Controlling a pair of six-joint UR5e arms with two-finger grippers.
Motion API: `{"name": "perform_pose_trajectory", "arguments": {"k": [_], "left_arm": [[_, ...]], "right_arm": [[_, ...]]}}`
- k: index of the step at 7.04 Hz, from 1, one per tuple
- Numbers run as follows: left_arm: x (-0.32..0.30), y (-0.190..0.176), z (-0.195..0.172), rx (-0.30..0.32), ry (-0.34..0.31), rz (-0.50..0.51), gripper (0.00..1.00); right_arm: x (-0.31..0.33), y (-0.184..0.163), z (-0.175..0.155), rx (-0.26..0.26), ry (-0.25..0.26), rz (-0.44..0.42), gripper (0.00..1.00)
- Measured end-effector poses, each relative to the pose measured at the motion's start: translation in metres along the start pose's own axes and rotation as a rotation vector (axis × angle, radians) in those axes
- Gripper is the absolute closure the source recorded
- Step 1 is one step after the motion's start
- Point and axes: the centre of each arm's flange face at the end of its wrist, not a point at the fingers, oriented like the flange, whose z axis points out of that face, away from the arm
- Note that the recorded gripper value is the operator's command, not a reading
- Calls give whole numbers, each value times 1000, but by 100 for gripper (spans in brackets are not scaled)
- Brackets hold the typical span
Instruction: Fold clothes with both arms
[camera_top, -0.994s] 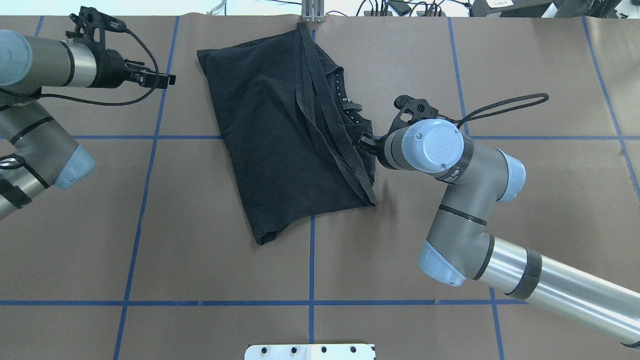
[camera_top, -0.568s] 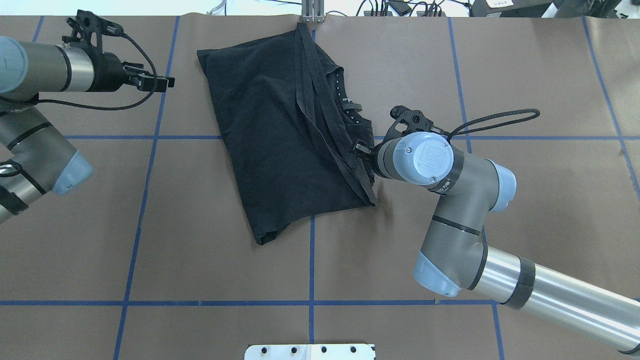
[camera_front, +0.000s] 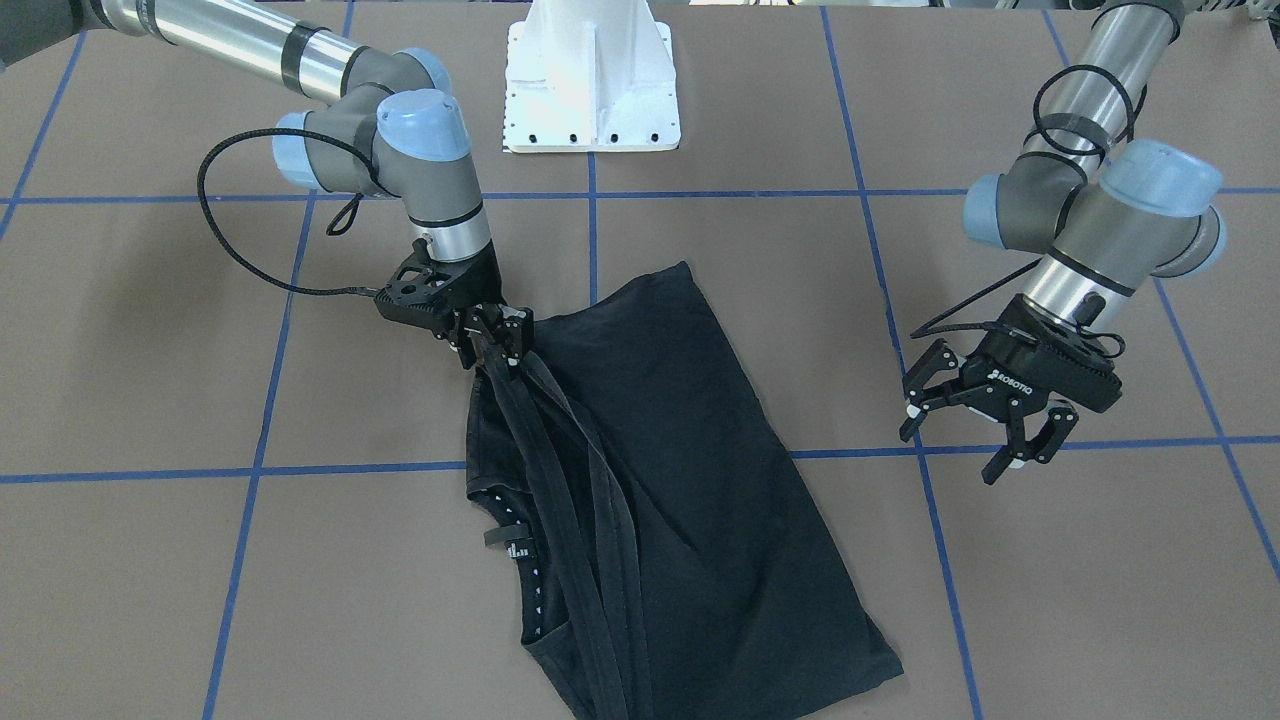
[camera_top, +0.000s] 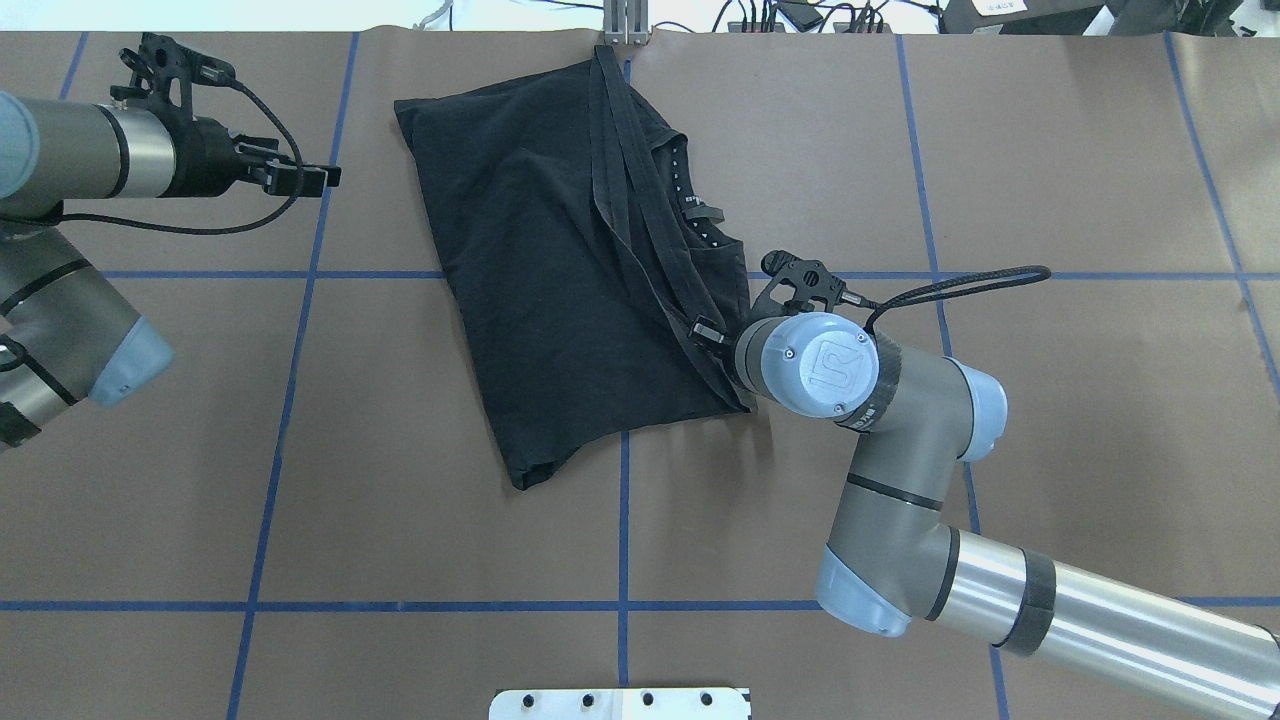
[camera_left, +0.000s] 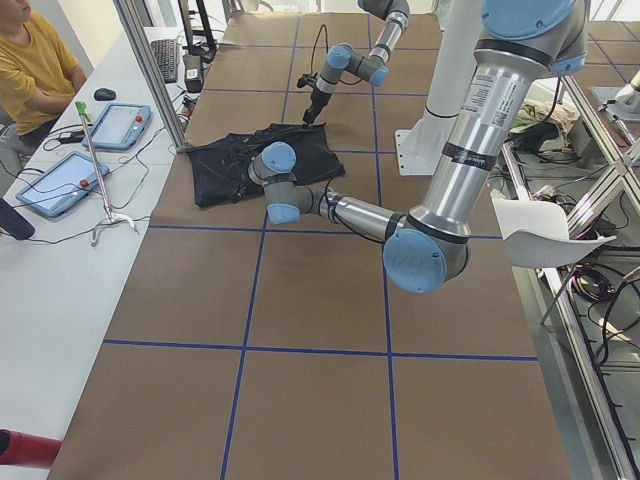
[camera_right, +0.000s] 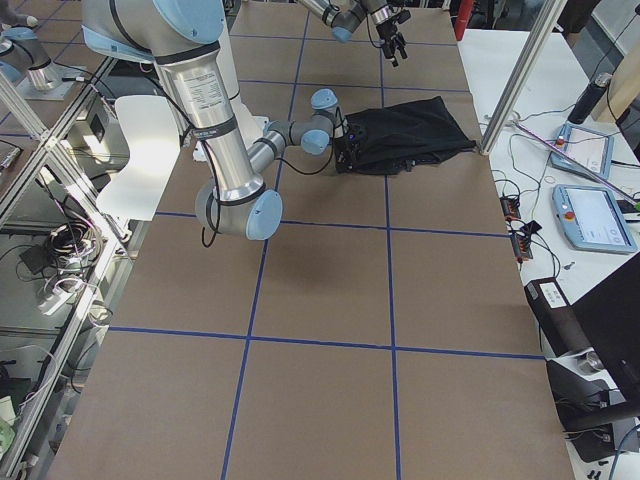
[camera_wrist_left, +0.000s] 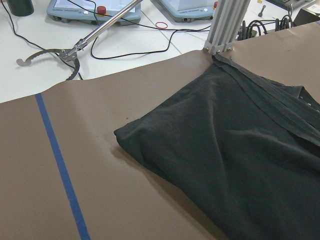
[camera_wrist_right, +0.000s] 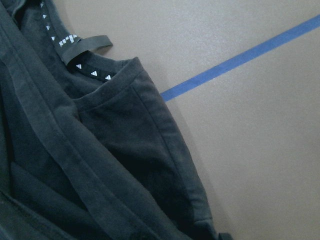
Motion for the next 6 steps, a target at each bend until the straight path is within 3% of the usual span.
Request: {"name": "perform_pose_trajectory", "arguments": {"k": [2, 3, 4, 5, 6], "left_arm": [[-1, 1, -1, -1, -1, -1, 0], [-2, 2, -1, -3, -2, -1, 0], [-2, 3, 0, -4, -3, -2, 0], [-3, 4, 0, -5, -4, -2, 0], [-3, 4, 0, -6, -4, -1, 0]], "right_arm": [[5, 2, 8, 9, 16, -68, 44], [7, 2, 10, 10, 20, -97, 58], [7, 2, 10, 11, 20, -109, 92], [7, 2, 10, 10, 21, -115, 100], [7, 2, 10, 10, 20, -122, 100]]}}
